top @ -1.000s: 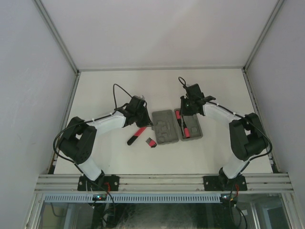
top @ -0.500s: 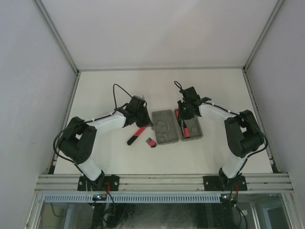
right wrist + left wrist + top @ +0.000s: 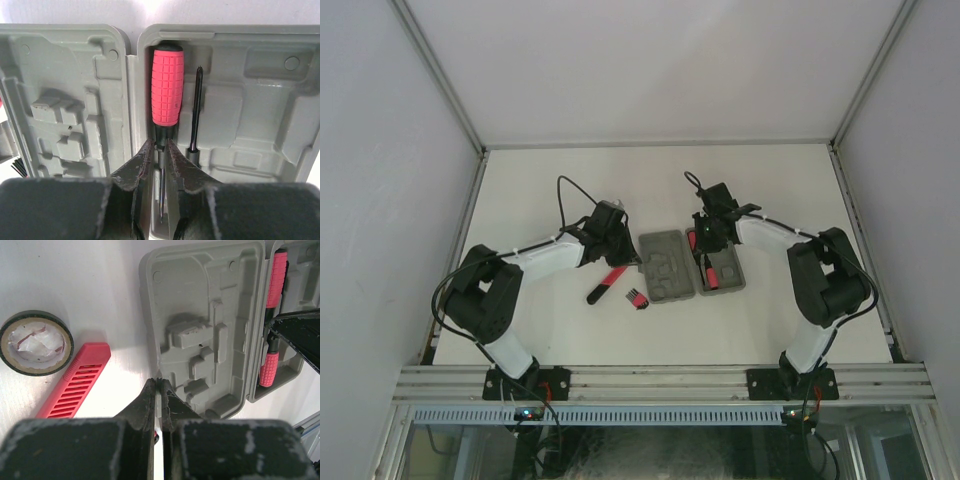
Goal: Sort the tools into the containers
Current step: Adjust the screwdriver in the storage box, then pick up the utility knife at the center of the board.
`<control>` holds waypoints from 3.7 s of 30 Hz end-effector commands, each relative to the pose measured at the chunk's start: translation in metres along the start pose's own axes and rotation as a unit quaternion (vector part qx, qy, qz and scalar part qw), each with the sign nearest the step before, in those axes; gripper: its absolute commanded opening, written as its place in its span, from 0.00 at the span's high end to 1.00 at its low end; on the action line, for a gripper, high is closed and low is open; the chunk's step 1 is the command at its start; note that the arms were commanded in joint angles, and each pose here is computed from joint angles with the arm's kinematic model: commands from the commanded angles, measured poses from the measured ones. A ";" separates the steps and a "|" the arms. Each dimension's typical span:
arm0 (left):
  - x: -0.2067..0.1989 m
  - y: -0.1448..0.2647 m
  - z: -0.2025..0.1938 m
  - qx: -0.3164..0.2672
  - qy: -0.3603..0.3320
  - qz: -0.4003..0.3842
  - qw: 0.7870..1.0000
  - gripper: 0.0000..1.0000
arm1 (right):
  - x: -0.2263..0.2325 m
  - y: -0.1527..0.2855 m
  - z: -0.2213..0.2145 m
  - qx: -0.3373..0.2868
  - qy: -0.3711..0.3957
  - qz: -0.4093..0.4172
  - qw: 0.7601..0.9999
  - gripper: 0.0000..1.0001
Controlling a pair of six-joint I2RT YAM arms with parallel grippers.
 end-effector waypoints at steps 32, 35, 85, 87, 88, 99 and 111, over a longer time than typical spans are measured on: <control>-0.026 0.001 0.008 0.008 -0.048 -0.031 0.998 1.00 | -0.009 -0.034 -0.042 0.152 0.059 -0.095 0.982 1.00; -0.026 0.000 0.008 0.009 -0.050 -0.027 0.998 1.00 | -0.011 -0.040 -0.049 0.169 0.068 -0.109 0.977 1.00; 0.033 0.130 0.098 -0.188 -0.156 0.192 0.951 0.44 | 0.006 0.165 0.055 -0.295 -0.009 0.179 0.939 0.30; 0.037 0.143 0.100 -0.208 -0.152 0.204 0.945 0.42 | 0.002 0.169 0.054 -0.310 -0.017 0.185 0.932 0.24; 0.039 0.148 0.101 -0.214 -0.149 0.209 0.943 0.41 | 0.000 0.172 0.055 -0.320 -0.023 0.184 0.929 0.20; 0.066 0.198 0.090 -0.295 -0.108 0.263 0.912 0.24 | -0.023 0.179 0.064 -0.383 -0.072 0.145 0.909 0.07; 0.091 0.160 0.050 -0.286 -0.040 0.180 0.940 0.00 | -0.043 0.148 0.057 -0.323 -0.112 0.119 0.932 0.05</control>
Point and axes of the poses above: each gripper's point midway between its finger pads, its own y axis back along the fingers, its own x axis along the line the jaws close on, z = x × y, the point moved 3 cm from there along y, back along the fingers, and after that the axes turned 13 degrees about -y, right-handed, at the moved point
